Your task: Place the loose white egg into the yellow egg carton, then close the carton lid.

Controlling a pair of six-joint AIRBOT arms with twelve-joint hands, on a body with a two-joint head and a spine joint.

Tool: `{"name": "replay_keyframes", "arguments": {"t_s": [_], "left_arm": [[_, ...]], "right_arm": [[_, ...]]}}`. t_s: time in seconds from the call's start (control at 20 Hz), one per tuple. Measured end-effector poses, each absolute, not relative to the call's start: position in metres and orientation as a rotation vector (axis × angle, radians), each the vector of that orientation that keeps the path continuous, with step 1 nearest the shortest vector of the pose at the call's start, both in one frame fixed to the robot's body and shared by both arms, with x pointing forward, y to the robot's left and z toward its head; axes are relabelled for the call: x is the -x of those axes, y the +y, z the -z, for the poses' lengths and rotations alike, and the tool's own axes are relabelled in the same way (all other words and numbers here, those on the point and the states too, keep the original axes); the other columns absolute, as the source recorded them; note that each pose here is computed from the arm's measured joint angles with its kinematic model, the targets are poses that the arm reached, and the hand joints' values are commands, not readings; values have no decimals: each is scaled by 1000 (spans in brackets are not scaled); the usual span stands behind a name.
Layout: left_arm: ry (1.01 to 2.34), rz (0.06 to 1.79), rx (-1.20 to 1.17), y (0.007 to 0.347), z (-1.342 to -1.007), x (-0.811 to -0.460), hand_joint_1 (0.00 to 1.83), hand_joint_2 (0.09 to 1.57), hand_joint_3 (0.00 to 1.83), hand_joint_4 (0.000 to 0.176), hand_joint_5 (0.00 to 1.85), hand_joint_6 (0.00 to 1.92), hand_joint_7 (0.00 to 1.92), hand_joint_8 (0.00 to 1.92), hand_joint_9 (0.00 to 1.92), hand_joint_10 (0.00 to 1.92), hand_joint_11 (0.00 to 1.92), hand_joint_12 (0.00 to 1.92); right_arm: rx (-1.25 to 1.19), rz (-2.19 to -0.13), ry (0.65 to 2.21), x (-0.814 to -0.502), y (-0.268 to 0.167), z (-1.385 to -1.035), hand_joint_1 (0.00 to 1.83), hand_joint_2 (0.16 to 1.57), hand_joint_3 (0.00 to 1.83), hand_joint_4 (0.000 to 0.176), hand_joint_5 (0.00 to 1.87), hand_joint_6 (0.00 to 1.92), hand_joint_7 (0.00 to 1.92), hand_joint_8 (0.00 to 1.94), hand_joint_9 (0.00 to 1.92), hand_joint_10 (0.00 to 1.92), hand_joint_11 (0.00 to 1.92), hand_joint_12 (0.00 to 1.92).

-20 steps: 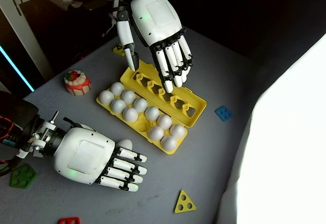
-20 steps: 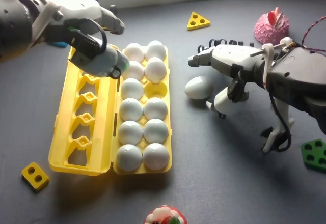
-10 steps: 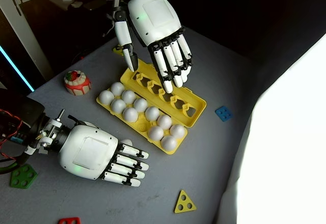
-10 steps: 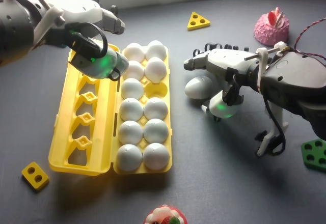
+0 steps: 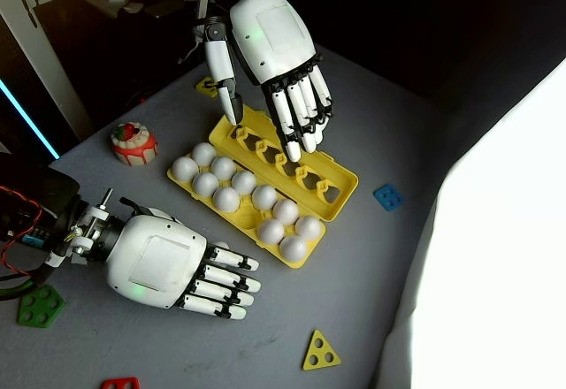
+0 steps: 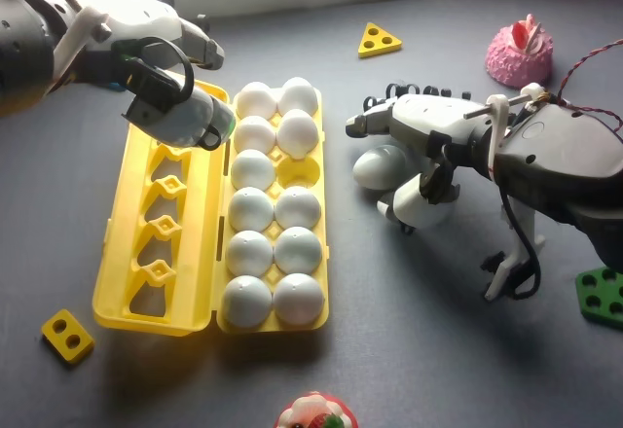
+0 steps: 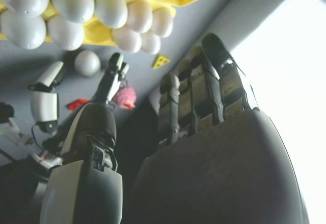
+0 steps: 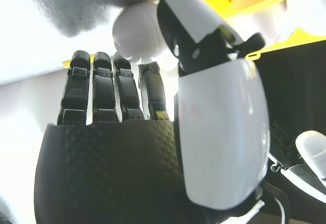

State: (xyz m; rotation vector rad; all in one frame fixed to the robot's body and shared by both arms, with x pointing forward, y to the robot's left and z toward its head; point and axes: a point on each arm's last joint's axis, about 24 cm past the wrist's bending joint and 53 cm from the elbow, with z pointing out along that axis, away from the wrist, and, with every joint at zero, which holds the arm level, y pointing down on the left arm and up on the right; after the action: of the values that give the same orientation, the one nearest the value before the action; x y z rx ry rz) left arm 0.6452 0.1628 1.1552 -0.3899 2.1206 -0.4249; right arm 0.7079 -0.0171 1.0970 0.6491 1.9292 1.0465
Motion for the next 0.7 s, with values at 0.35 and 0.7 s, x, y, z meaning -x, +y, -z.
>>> {"name": "replay_keyframes", "arguments": {"t_s": [0.35, 0.7], "left_arm": [[2119, 420, 412, 167, -1156, -647, 394, 1369, 0, 43, 230, 5, 218, 7, 244, 10, 0, 843], [2108, 411, 411, 171, -1158, -651, 398, 1370, 0, 45, 229, 4, 207, 2, 239, 3, 0, 825]], "right_arm": [[-653, -1043, 1925, -709, -18, -1097, 1105, 1114, 54, 0, 728, 47, 180, 1, 85, 5, 0, 148], [-656, -1043, 1923, -709, -19, -1097, 1142, 1136, 5, 0, 937, 1048, 515, 15, 274, 22, 0, 667]]}}
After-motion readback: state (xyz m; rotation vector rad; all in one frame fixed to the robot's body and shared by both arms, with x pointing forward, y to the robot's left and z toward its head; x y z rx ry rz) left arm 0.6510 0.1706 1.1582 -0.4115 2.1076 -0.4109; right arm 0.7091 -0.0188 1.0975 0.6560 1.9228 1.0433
